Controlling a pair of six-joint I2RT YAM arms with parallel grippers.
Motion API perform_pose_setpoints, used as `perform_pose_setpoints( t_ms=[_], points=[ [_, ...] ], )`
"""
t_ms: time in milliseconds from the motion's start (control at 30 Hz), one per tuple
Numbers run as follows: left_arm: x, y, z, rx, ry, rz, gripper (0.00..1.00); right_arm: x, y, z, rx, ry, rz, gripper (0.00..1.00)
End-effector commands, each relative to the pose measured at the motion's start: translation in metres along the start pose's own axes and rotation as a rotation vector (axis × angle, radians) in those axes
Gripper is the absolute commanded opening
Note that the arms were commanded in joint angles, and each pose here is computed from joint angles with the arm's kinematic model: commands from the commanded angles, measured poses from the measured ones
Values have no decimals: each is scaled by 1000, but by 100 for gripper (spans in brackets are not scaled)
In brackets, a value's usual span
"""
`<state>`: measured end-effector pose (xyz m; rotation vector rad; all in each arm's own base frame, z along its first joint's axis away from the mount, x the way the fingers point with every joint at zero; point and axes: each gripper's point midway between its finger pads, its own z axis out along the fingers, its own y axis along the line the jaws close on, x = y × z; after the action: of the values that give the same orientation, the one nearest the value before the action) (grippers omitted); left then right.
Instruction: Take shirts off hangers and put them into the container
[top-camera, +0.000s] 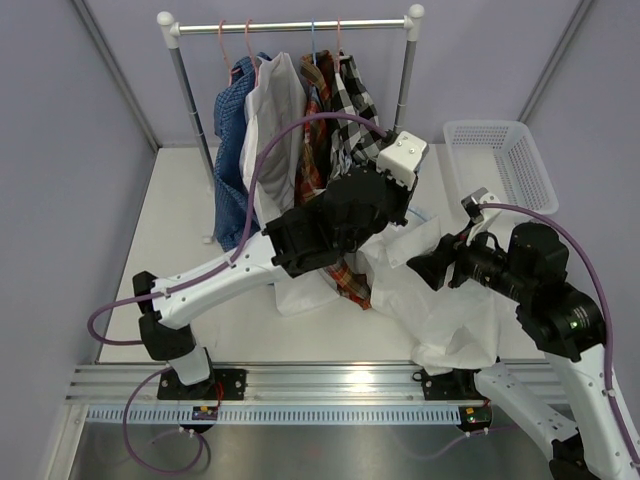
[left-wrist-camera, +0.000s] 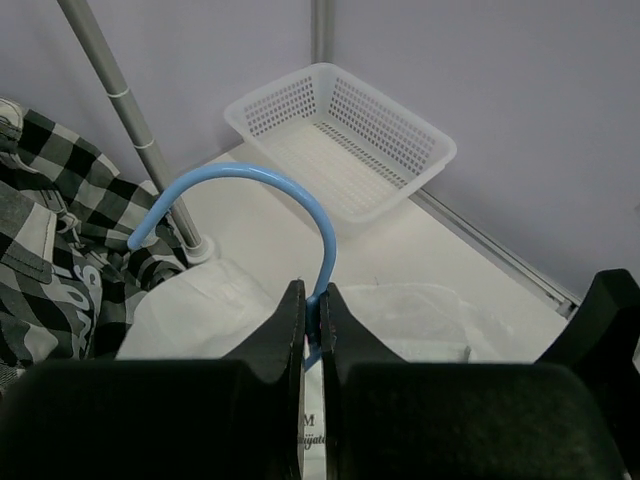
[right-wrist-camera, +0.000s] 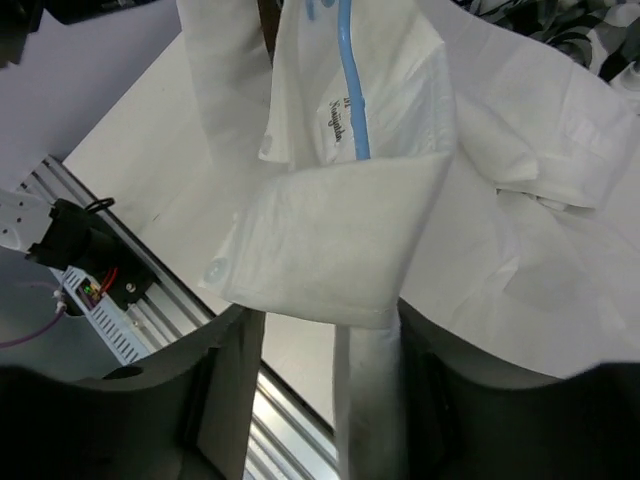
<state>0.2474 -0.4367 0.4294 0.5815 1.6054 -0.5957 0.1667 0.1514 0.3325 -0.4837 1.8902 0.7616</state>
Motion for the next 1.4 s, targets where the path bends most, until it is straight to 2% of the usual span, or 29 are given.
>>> perform_pose_setpoints(
  t_ms=[0,100,167,233,433,533,600,700,933,1067,1200,1233,1267,1333,1367],
  points=[
    [-35,16,7,-114,-154,-35,0,-22,-3,-15,73,-58,4,70],
    [-34,29,13,-206,-173,-11,0,-37,-3,-32,121,-101,23,78],
    [-39,38,14,-261,-207,-2,0,-49,-4,-48,169,-144,38,89],
    [-38,43,17,-296,-226,8,0,-60,-3,-60,202,-181,64,93],
    [-44,45,20,-315,-261,-10,0,-60,-12,-49,254,-193,262,91],
    [-41,46,22,-320,-257,-8,0,-56,-14,-31,238,-204,378,82],
    [-40,45,22,-315,-254,-8,0,-54,-14,-21,224,-202,421,81],
    [-41,45,19,-313,-253,-25,0,-41,-24,-1,225,-183,441,81],
    [-38,48,13,-312,-238,-42,0,-48,-31,33,184,-229,473,76],
    [-37,52,9,-325,-235,-47,0,-50,-34,46,164,-244,487,69],
    [-34,60,7,-351,-218,-45,0,-48,-35,55,151,-242,506,54],
    [-34,62,7,-356,-215,-42,0,-45,-36,55,157,-231,509,48],
    [-34,64,6,-361,-211,-40,0,-43,-37,55,168,-226,515,36],
    [-34,73,4,-381,-210,-69,0,-39,-40,47,202,-221,512,22],
    [-30,76,4,-388,-201,-72,0,-38,-43,43,222,-222,508,10]
  ],
)
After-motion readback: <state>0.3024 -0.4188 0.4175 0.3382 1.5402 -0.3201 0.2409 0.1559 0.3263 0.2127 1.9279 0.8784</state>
